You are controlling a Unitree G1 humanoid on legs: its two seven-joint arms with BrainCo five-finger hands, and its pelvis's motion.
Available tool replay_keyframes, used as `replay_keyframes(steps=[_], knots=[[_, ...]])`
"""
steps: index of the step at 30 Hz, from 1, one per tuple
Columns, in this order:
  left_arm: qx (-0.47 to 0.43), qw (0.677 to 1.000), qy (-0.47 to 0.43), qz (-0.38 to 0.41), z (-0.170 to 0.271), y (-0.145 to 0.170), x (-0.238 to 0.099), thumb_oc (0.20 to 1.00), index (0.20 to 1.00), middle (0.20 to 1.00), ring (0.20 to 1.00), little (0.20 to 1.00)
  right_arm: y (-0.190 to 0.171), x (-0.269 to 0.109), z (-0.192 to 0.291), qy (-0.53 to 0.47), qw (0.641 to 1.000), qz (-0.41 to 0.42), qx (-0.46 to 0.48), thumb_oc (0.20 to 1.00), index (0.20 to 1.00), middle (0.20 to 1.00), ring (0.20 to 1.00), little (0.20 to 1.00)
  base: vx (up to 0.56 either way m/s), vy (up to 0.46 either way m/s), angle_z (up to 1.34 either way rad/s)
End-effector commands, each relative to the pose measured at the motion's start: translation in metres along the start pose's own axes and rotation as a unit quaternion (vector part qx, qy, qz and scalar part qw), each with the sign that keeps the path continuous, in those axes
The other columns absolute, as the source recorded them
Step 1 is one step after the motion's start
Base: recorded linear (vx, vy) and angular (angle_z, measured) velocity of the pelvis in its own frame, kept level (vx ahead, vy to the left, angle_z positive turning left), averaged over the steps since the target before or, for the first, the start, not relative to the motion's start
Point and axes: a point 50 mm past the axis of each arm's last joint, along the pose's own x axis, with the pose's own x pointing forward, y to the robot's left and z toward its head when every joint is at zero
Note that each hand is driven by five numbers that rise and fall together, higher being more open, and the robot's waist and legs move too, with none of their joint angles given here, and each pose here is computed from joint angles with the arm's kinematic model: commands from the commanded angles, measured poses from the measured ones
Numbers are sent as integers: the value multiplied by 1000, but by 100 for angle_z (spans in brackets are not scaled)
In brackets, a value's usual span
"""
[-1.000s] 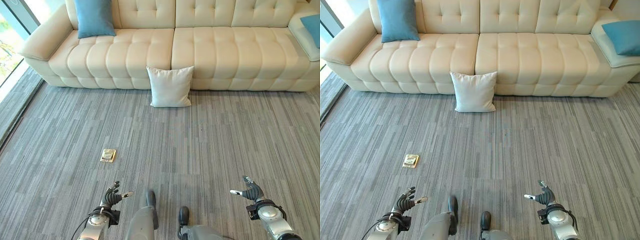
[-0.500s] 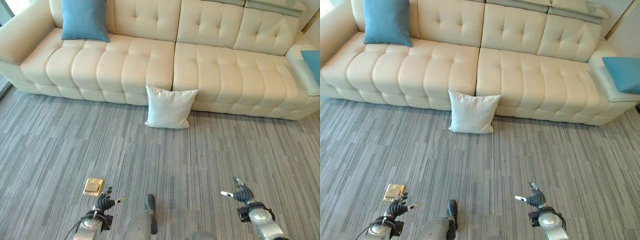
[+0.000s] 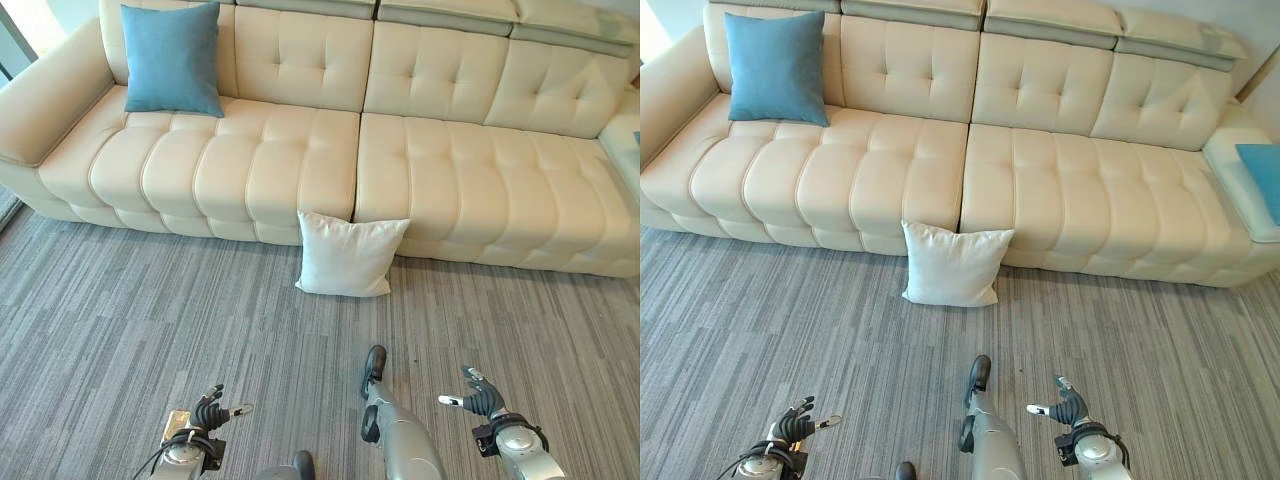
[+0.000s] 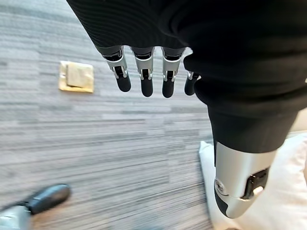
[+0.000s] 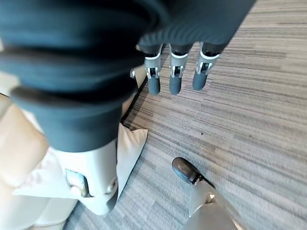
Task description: Pick up all the scattered cushions and arrange them neatly on the sofa.
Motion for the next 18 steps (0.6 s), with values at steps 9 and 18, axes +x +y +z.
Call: replay_keyframes(steps=[9,18], knots=[[-2,998,-63,-9,28,-3,3,1000,1000,1000,1000,1000,-46,5,34,-66,996,-61,-19,1000,1000,1000,1000,1000,332,-247,-8],[-6,999,-46,12,20,7,2,1000,1000,1000,1000,1000,-47,5,26,-47,996,-76,-18,1000,1000,1000,1000,1000,318,50,-19]])
